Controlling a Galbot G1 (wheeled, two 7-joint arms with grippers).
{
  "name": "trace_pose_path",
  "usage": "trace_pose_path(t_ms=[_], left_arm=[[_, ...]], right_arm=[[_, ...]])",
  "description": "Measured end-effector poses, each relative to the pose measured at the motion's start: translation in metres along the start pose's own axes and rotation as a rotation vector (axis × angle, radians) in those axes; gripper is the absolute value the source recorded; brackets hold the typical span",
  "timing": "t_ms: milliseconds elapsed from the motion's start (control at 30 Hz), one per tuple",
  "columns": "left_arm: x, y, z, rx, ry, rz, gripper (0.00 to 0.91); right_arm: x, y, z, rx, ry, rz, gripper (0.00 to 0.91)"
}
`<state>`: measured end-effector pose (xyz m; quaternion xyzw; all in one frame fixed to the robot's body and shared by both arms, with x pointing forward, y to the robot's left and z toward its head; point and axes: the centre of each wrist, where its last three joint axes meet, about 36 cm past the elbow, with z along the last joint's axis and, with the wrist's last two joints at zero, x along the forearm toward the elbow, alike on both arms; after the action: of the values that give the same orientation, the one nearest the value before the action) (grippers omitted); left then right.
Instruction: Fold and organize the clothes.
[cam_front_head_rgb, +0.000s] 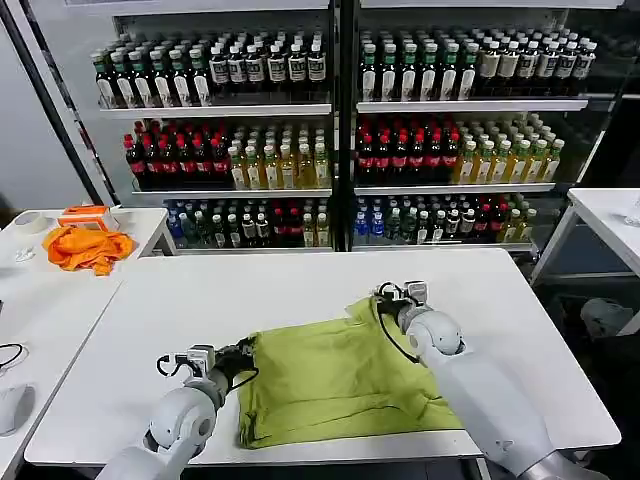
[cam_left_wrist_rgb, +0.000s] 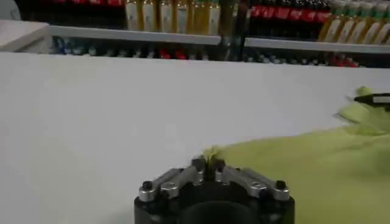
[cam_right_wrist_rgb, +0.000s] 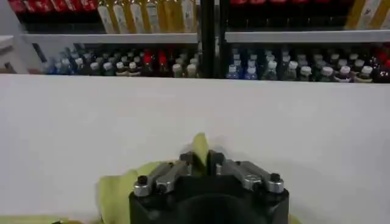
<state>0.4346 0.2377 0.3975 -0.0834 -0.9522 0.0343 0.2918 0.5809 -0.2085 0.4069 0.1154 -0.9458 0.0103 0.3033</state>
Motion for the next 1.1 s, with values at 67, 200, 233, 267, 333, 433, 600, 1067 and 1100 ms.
trace_pose_path(t_ms=[67, 200, 233, 267, 333, 433, 600, 1067, 1100], left_arm=[[0.002, 0.001, -0.004, 0.009, -0.017, 0.008, 0.020], [0.008, 0.001, -0.008, 0.030, -0.050, 0.027, 0.020], [0.009, 0.001, -0.009, 0.035, -0.058, 0.033, 0.020], [0.011, 0.001, -0.010, 0.038, -0.065, 0.039, 0.020], [0.014, 0.000, -0.011, 0.043, -0.075, 0.048, 0.020], [0.019, 0.001, -0.013, 0.049, -0.088, 0.059, 0.020], [0.030, 0.001, -0.013, 0.056, -0.100, 0.077, 0.020], [0.070, 0.001, -0.002, 0.047, -0.098, 0.115, 0.020], [0.072, 0.001, -0.001, 0.044, -0.097, 0.116, 0.020]], right_arm=[[0.005, -0.001, -0.001, -0.004, -0.008, -0.002, 0.000], [0.017, -0.006, -0.005, -0.011, -0.031, -0.002, 0.000], [0.021, -0.008, -0.006, -0.012, -0.039, -0.002, 0.000], [0.025, -0.009, -0.007, -0.015, -0.048, -0.004, 0.000], [0.033, -0.012, -0.010, -0.018, -0.064, -0.005, 0.000], [0.047, -0.018, -0.013, -0.024, -0.090, -0.003, 0.000], [0.075, -0.030, -0.016, -0.032, -0.135, 0.002, 0.000], [0.164, -0.044, 0.009, -0.022, -0.201, 0.014, 0.000], [0.171, -0.043, 0.012, -0.021, -0.204, 0.014, 0.000]])
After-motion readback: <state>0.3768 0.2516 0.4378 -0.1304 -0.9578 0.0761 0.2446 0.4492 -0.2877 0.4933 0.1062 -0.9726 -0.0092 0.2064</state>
